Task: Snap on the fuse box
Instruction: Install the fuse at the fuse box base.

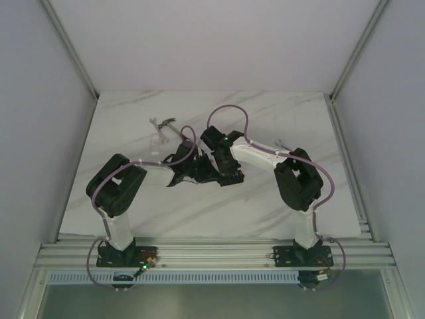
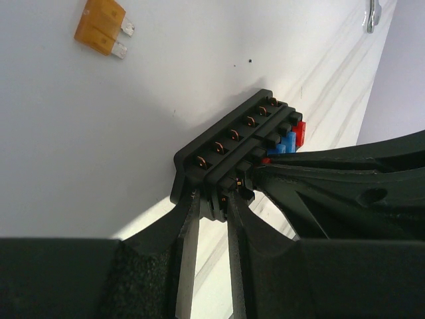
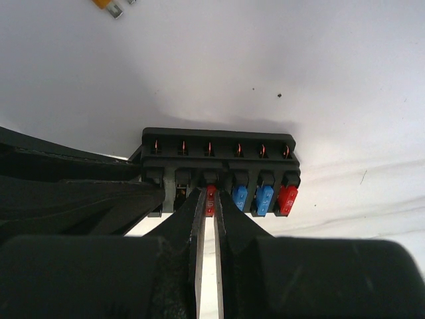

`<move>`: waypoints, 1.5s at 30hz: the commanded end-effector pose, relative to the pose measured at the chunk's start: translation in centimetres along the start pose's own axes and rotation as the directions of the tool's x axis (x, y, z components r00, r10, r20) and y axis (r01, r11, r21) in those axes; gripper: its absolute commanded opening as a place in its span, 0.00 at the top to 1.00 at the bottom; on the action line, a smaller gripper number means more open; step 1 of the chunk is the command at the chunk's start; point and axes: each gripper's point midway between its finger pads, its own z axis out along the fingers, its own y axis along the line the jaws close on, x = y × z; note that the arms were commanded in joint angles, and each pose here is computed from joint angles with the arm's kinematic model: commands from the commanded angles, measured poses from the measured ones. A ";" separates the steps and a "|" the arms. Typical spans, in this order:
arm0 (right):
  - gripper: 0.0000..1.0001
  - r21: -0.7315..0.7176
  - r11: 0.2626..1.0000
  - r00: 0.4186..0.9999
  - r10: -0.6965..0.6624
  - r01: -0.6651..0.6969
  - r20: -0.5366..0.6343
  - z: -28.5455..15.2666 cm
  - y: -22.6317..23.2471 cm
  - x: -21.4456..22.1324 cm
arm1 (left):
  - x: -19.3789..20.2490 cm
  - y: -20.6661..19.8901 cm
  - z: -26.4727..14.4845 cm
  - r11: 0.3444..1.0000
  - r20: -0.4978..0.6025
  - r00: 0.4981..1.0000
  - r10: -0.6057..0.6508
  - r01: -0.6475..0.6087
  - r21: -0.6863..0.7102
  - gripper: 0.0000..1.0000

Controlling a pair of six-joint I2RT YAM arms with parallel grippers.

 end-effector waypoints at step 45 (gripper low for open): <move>0.89 -0.126 0.988 0.996 0.085 -0.088 -0.028 -1.2 0.8 0.1 | 2.7 7.4 -0.7 0.970 -0.040 0.998 -0.051 0.040 -0.239 0.70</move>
